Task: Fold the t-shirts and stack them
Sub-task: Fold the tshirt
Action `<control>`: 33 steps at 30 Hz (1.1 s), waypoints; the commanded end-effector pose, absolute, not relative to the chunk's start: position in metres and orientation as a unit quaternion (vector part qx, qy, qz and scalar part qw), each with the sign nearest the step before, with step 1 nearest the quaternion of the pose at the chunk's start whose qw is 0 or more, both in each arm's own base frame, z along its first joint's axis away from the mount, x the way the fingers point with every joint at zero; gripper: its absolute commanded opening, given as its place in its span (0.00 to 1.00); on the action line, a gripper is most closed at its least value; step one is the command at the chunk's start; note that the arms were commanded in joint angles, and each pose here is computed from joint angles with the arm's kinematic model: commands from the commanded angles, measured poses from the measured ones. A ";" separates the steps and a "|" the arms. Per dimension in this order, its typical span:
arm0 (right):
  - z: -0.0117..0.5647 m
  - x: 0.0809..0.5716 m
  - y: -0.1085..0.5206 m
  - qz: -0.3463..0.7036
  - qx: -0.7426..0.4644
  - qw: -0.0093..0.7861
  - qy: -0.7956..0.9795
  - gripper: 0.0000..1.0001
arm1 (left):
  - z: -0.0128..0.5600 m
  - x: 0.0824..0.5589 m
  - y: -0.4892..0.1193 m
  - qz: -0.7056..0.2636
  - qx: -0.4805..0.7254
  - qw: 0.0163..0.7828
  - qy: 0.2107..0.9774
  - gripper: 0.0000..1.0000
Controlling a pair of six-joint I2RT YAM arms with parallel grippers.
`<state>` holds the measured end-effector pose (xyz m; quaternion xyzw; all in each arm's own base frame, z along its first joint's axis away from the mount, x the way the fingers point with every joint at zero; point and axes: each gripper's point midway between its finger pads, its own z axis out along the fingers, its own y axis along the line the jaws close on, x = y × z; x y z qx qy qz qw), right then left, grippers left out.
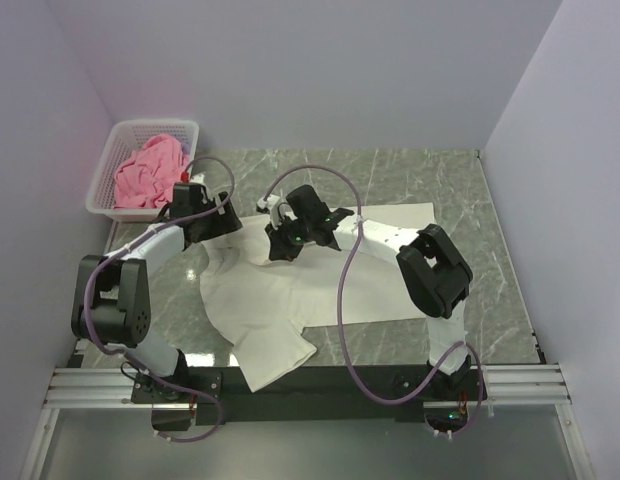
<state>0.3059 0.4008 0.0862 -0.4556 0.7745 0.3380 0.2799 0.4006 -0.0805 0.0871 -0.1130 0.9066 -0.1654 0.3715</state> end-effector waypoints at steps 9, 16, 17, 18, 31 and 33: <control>0.112 0.311 0.409 0.363 -0.452 0.314 0.752 0.00 | 0.092 0.422 -0.119 -0.193 -0.084 0.379 0.901 0.79; 0.114 0.313 0.404 0.360 -0.449 0.321 0.752 0.00 | 0.095 0.416 -0.125 -0.185 -0.091 0.372 0.905 0.44; 0.114 0.312 0.404 0.361 -0.449 0.321 0.752 0.00 | 0.098 0.415 -0.123 -0.181 -0.095 0.374 0.905 0.40; 0.115 0.313 0.403 0.360 -0.448 0.322 0.752 0.00 | 0.100 0.414 -0.123 -0.179 -0.097 0.374 0.905 0.36; 0.122 0.314 0.391 0.347 -0.446 0.329 0.756 0.00 | 0.106 0.363 -0.129 -0.197 -0.185 0.312 0.911 0.26; 0.122 0.315 0.387 0.344 -0.445 0.330 0.758 0.00 | 0.101 0.355 -0.127 -0.192 -0.193 0.300 0.914 0.26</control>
